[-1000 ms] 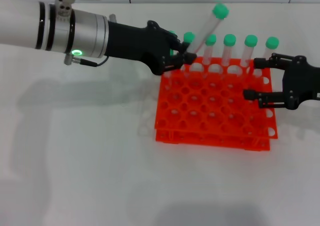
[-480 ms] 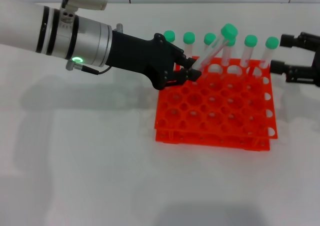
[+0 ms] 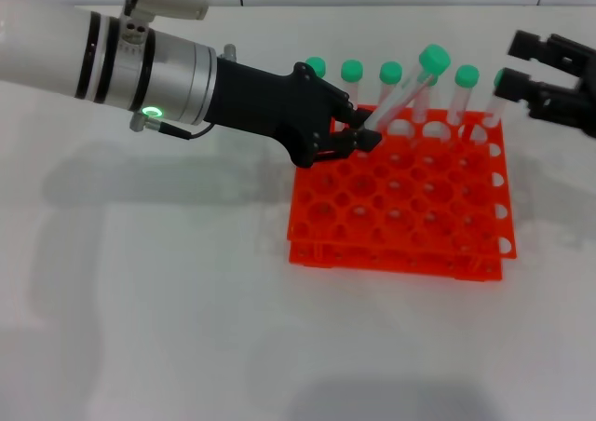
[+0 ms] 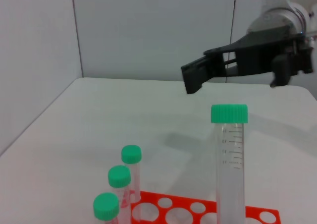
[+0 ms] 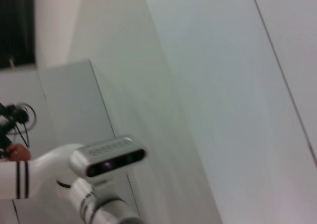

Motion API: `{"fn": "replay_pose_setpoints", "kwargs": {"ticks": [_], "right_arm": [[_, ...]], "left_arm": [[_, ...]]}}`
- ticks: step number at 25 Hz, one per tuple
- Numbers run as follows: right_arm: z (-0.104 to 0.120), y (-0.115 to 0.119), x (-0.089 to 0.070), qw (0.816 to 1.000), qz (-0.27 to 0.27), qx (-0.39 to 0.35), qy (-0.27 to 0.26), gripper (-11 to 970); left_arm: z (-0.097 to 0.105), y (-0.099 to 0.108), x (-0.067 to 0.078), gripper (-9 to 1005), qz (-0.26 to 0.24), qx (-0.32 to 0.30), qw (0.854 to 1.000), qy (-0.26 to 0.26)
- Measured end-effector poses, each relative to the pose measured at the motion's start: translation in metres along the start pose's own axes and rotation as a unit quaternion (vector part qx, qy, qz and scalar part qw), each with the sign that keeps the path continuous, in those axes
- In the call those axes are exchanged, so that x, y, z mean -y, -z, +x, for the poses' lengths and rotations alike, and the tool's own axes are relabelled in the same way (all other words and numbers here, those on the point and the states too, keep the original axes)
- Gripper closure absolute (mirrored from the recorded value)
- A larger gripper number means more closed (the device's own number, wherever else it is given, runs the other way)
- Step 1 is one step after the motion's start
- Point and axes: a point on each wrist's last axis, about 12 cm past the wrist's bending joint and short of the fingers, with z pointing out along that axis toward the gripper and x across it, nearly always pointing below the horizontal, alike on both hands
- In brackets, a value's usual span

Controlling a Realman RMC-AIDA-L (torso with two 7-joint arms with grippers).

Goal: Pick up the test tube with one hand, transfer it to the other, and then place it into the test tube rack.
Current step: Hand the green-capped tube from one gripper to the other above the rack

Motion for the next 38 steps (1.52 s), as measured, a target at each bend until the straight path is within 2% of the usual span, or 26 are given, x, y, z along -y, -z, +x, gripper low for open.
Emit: {"fn": "replay_pose_setpoints", "kwargs": {"ticks": [5,11,19,33,35,38], "right_arm": [[0.023,-0.021,-0.011,0.998,0.003,0.045,0.037,127],[0.035,-0.042,-0.012,0.997,0.012,0.067,0.044,128],[0.045,-0.051,-0.017,0.995,0.020,0.078,0.052,131],[0.047,-0.049,-0.018,0.995,0.029,0.084,0.052,135],[0.047,-0.049,-0.018,0.995,0.029,0.084,0.052,342],[0.048,-0.049,-0.018,0.995,0.029,0.083,0.052,448]], "left_arm": [[0.000,-0.003,0.001,804,0.002,0.001,1.000,0.000],[-0.001,-0.003,0.002,804,0.000,0.004,1.000,0.001],[0.000,-0.004,0.002,804,-0.003,0.004,1.000,0.001],[0.001,-0.007,0.004,805,0.000,0.005,1.000,0.002],[0.001,-0.007,0.004,805,0.000,0.006,1.000,0.002],[0.000,-0.008,0.004,804,0.000,0.006,1.000,0.003]]}}
